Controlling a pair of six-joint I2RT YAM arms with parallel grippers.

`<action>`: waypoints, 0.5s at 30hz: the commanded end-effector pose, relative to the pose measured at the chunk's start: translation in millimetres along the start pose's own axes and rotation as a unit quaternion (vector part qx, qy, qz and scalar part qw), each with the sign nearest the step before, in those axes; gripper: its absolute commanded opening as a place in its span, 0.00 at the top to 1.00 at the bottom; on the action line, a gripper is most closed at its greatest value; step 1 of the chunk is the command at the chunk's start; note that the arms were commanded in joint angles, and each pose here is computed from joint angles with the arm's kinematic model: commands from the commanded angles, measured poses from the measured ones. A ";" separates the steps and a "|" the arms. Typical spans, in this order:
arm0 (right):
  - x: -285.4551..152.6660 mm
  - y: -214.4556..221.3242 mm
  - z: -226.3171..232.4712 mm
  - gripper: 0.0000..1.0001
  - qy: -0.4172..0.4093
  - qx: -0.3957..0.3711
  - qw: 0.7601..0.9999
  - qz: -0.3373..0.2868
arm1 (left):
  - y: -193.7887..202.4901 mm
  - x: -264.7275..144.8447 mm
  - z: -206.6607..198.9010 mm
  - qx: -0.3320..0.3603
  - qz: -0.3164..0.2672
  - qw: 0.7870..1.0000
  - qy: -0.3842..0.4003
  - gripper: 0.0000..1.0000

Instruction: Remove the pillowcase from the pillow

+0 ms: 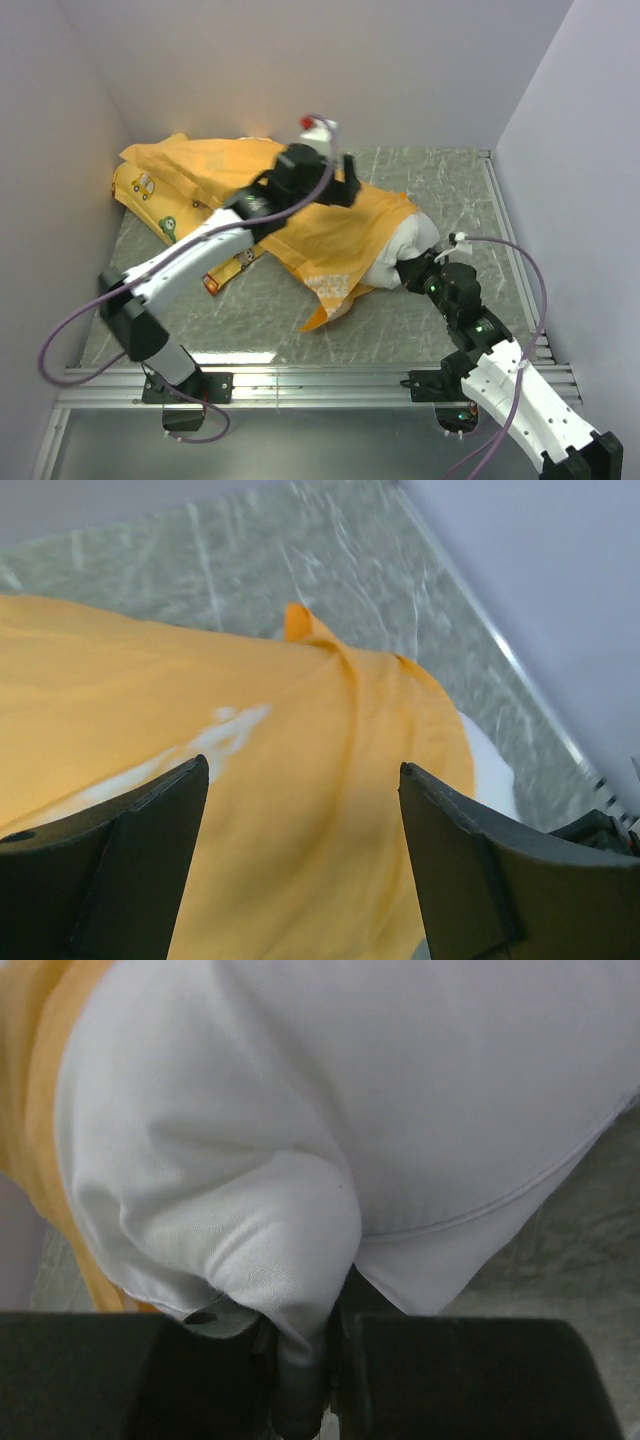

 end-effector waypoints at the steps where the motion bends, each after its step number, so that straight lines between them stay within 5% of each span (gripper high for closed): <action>1: 4.1 38.6 -4.2 1.00 -0.011 0.038 0.997 0.063 | 12.3 22.7 -31.6 0.083 0.013 0.996 -0.012 0.17; 7: 1.2 63.5 -9.0 0.98 0.000 0.047 0.995 0.086 | 46.9 61.8 -63.8 0.150 0.056 0.987 -0.019 0.14; 11: -10.6 48.7 -3.9 0.58 -0.003 0.047 0.997 0.066 | 73.4 78.9 -55.6 0.167 0.099 0.980 -0.038 0.21; 15: -33.3 16.2 5.1 0.32 0.001 0.041 0.999 0.019 | 94.8 79.2 -45.9 0.158 0.118 0.979 -0.050 0.65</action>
Point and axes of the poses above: each gripper's point midway between its finger pads, its own x axis out along the fingers, its own z axis along the line the jaws close on, y = z × x, the point moved 8 cm from there along -x, back along the fingers, and after that the axes turned 3 degrees about -x, right-handed, at the moved point
